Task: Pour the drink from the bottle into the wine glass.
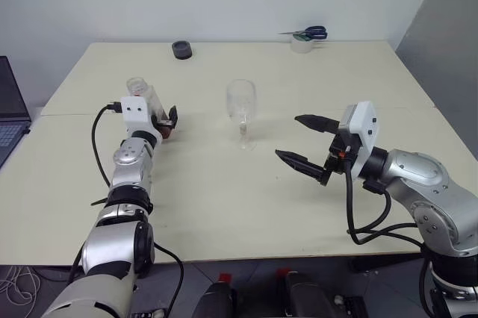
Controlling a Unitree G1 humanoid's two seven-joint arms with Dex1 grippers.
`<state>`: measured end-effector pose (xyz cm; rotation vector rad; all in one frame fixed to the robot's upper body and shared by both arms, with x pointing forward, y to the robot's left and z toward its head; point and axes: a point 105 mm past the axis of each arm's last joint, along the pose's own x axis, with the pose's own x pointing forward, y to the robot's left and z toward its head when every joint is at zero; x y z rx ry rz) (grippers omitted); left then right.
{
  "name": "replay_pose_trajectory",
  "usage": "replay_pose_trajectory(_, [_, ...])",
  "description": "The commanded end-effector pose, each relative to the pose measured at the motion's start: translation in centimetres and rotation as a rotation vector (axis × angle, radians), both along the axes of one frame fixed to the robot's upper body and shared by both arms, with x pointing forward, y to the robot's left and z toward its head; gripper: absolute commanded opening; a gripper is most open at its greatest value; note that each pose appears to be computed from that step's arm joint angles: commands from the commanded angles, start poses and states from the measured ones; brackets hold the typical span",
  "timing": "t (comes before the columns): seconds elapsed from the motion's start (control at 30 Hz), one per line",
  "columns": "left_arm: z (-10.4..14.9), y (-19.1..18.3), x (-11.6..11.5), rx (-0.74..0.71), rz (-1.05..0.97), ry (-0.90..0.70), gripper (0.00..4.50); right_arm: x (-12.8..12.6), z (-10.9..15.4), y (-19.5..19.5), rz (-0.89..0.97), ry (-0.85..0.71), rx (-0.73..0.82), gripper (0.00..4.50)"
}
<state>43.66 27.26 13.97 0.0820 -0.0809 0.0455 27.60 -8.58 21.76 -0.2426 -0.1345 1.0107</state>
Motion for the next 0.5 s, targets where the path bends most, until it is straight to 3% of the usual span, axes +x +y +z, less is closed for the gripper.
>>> replay_pose_trajectory(0.03, [1.52,1.00,-0.26,0.015,0.015,-0.057,4.50,-0.79,1.13,0.29,0.016,-0.066,0.009,4.49])
replay_pose_trajectory(0.23, [1.36,1.36,-0.48,0.024,0.020,-0.054,4.50,-0.62,0.93,0.31,0.021,-0.061,0.014,4.49])
replay_pose_trajectory(0.5, [1.61,1.57,-0.51,0.028,0.020,-0.060,2.10,-0.46,0.99,0.43,0.022,-0.068,0.013,4.50])
